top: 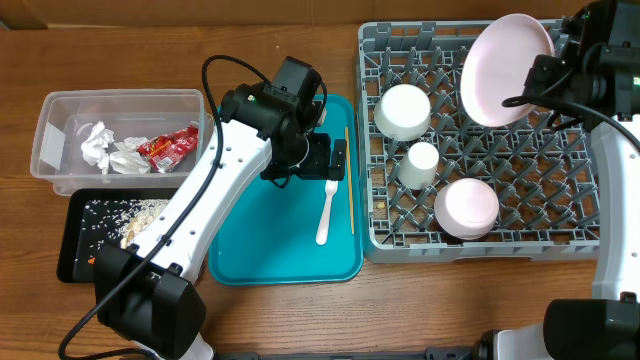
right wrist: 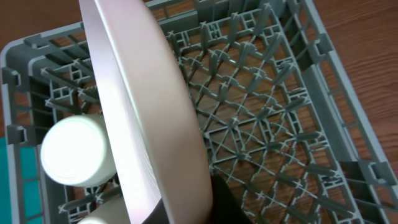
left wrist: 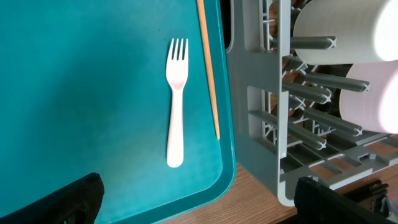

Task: Sort waste into correct bins and load items into the dishwasher
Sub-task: 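Carry the plate with the right gripper into the rack's back-right slots, then lower the plate upright into the slots and open the right gripper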

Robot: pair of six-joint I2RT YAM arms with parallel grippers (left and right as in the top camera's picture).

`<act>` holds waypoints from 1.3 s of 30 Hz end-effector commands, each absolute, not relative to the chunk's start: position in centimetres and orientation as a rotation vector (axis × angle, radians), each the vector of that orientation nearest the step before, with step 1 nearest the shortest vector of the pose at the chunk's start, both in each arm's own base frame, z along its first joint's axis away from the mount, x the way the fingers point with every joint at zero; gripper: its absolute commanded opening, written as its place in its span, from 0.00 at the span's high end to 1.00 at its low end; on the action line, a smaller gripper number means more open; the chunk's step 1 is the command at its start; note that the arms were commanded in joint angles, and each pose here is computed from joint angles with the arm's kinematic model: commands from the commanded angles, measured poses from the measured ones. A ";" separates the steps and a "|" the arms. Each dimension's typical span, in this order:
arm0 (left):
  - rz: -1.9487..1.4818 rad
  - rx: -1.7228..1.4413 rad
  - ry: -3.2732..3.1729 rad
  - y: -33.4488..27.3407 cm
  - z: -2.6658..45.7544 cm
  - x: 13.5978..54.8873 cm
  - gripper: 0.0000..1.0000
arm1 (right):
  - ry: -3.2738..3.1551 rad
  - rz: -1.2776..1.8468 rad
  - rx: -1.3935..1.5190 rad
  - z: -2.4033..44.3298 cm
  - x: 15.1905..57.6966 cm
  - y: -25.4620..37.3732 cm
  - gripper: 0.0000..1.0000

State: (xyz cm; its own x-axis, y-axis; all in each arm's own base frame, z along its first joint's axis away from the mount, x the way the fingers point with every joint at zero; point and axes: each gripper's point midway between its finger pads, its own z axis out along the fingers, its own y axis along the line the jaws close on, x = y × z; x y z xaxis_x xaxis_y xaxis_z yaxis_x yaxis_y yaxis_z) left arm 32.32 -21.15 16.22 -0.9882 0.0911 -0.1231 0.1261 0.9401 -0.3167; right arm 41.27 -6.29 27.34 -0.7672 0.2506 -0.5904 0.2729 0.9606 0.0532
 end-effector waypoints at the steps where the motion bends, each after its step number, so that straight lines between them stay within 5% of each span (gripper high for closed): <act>1: -0.491 0.208 2.978 -21.3 16.4 32.4 0.00 | 2.465 -0.142 0.406 27.4 41.3 -7.5 0.96; 23: -0.491 0.208 2.978 -21.3 16.4 32.4 0.00 | 2.649 -0.235 0.401 20.9 42.5 -7.5 0.96; 39: -0.491 0.208 2.978 -21.3 16.4 32.4 0.00 | 2.671 -0.197 0.249 20.7 43.0 -2.6 0.92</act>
State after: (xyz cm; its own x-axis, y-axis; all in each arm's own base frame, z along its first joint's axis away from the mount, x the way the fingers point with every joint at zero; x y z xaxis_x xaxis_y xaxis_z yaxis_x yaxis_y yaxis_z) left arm 32.31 -21.16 16.22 -0.9882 0.0915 -0.1231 0.1265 0.9400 -0.3167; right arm 42.82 -3.87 20.64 -0.8811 0.1626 -0.4441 0.2315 0.9671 -0.1052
